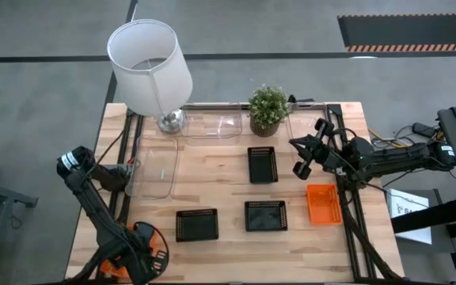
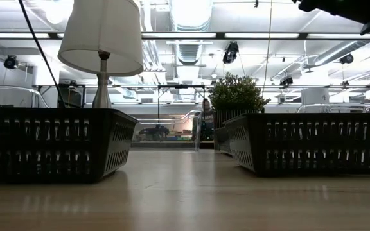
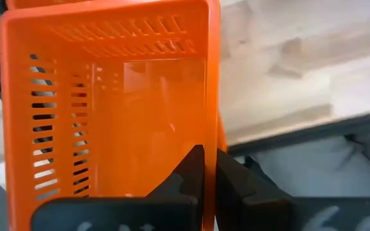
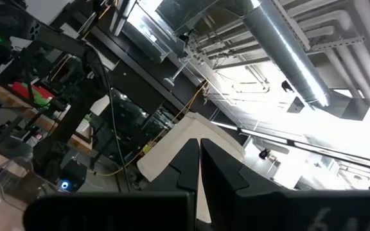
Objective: Stack baskets by color
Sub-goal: Stack the top orange bin on the bottom orange bin
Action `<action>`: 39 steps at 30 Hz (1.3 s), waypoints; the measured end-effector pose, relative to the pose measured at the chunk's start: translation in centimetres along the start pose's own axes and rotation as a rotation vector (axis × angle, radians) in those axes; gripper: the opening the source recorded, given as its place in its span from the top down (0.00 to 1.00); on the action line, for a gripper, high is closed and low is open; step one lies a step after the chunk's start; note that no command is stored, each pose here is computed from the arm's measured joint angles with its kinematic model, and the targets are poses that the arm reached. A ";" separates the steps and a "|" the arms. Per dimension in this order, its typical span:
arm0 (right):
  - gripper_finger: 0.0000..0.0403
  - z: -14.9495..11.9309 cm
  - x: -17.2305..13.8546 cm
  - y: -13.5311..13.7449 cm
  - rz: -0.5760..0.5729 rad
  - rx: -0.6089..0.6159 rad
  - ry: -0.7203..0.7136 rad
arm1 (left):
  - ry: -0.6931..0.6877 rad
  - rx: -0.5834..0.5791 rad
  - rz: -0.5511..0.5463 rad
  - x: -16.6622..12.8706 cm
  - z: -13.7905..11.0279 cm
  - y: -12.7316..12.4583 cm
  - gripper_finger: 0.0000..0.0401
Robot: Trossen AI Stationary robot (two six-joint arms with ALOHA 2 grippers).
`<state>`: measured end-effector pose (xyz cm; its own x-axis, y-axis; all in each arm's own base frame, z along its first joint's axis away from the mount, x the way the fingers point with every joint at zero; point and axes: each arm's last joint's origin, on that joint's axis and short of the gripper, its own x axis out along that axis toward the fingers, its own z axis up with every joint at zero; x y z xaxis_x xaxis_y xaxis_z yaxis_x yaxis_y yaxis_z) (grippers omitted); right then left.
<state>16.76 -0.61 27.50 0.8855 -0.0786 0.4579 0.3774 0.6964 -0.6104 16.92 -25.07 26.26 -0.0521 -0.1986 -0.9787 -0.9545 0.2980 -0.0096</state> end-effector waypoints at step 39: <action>0.98 -0.4 0.1 0.4 0.051 0.005 0.051 | -0.085 -0.012 0.007 1.6 0.7 0.2 1.00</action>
<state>17.10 -0.62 27.02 0.9163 -0.0790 0.3927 0.3301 0.7043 -0.6285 16.85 -24.64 24.51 -0.0339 -0.1162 -0.9926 -0.9577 0.2877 -0.0010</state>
